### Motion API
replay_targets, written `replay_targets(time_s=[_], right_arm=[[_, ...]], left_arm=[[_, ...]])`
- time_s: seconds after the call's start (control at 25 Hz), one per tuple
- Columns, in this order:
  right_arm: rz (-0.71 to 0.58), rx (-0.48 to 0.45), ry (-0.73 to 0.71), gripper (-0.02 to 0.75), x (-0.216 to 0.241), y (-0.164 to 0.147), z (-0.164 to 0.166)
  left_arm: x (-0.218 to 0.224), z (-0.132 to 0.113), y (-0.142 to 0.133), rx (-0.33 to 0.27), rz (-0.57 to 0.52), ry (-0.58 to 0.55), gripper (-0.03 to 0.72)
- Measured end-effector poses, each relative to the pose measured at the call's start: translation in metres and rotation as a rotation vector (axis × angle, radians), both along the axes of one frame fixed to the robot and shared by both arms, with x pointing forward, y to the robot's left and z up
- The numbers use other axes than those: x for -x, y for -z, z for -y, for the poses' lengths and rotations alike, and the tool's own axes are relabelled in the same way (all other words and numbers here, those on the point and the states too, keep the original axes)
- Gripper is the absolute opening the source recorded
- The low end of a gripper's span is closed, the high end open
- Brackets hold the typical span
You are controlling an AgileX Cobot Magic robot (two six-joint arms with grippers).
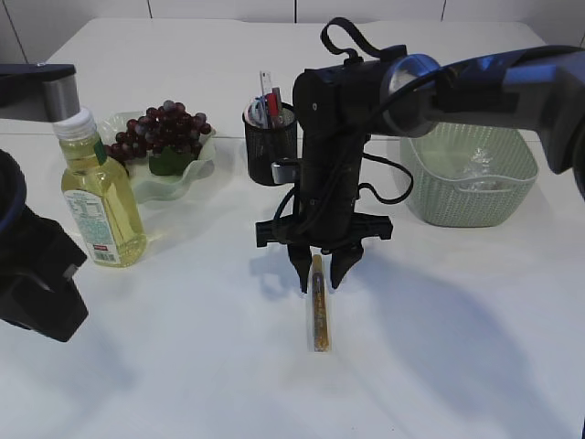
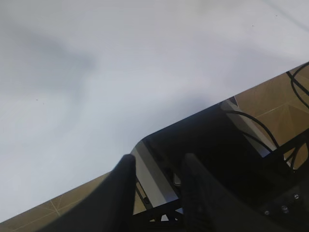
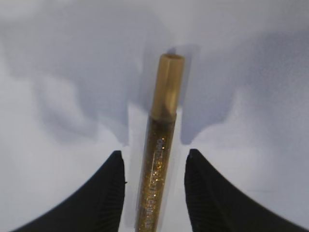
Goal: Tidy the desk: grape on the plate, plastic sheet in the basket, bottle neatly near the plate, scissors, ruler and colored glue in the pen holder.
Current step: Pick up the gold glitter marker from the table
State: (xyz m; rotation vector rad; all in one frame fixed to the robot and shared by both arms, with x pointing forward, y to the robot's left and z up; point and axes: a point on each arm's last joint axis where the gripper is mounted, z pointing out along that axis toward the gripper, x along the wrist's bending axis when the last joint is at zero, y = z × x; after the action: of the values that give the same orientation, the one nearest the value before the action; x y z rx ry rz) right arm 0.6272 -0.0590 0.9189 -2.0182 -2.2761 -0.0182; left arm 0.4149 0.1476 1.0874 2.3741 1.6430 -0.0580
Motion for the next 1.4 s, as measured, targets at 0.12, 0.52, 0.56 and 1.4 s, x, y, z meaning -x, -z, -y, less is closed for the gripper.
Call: replay_targets(time_s=[0.12,0.52,0.56,1.4], right_arm=[[-0.005,0.003,0.0,0.334,0.0,0.003,0.0],[-0.026,0.006,-0.009,0.33,0.0,0.012,-0.001],[-0.028,0.007,-0.01,0.33,0.0,0.013,-0.001],[-0.046,0.003,-0.009,0.169,0.0,0.02,-0.002]], left_arm=[[0.0,0.0,0.0,0.0,0.0,0.002,0.239],[0.0,0.0,0.0,-0.002,0.002,0.002,0.239],[0.0,0.0,0.0,-0.002,0.002,0.002,0.239],[0.0,0.0,0.0,-0.003,0.003,0.004,0.239]])
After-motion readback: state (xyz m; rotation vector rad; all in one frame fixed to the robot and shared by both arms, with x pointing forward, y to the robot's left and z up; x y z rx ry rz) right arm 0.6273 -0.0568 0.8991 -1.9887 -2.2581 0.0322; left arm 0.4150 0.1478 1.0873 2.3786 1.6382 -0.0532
